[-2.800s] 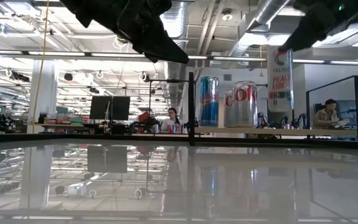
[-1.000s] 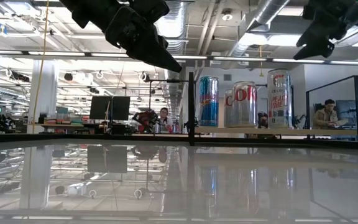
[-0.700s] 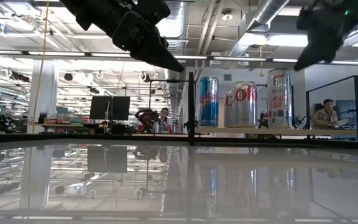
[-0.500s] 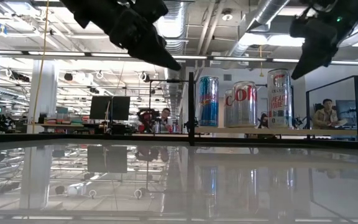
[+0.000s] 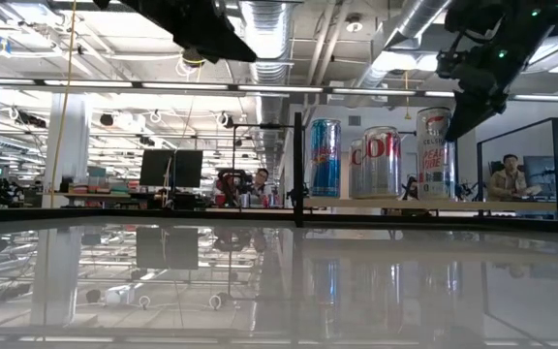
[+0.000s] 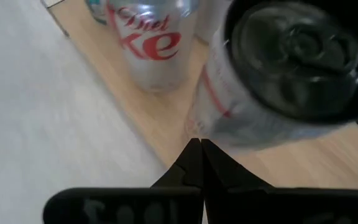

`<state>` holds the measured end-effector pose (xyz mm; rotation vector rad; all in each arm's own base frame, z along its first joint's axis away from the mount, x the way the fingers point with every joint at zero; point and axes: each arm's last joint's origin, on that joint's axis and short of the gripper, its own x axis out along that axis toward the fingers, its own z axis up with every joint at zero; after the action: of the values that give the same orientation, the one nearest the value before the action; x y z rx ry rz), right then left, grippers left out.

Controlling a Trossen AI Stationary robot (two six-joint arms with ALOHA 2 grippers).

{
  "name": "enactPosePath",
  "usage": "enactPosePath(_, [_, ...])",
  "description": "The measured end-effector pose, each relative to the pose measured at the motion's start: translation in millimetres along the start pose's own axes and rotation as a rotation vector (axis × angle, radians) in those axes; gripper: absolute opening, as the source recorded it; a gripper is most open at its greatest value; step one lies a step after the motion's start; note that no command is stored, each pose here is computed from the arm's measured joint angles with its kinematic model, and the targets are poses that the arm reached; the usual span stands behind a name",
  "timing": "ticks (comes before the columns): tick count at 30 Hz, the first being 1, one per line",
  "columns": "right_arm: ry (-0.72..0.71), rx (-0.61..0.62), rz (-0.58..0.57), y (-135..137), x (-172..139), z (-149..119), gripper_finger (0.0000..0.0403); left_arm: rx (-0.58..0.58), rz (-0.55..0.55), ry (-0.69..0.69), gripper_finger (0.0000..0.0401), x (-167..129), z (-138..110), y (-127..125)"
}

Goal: Place canned beverage on shelf
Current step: Put the right white-pink soda can

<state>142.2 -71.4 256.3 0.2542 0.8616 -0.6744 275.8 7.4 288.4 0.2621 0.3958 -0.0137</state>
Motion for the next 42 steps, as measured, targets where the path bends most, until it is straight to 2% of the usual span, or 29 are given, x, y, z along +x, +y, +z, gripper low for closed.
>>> enactPosePath(7, [0.043,-0.028,-0.036,-5,14,5,0.0015,-0.024,0.005,-0.016,0.0072,-7,3,1])
enactPosePath(19, [0.015,-0.028,-0.103,-21,38,20,0.0015,-0.036,0.002,-0.001,0.0072,-7,2,1])
enactPosePath(32, [-0.031,0.012,-0.176,-43,43,26,0.0015,-0.029,0.001,0.002,0.0072,-7,1,1])
enactPosePath(34, [-0.012,0.011,-0.158,-43,43,25,0.0015,-0.029,-0.001,0.008,0.0072,-7,1,0])
enactPosePath(38, [0.004,-0.009,-0.032,-36,43,23,0.0016,-0.028,-0.003,0.018,0.0072,-7,0,0])
enactPosePath(42, [-0.065,-0.012,-0.031,-34,43,29,0.0016,-0.021,0.010,0.015,0.0072,-7,0,1])
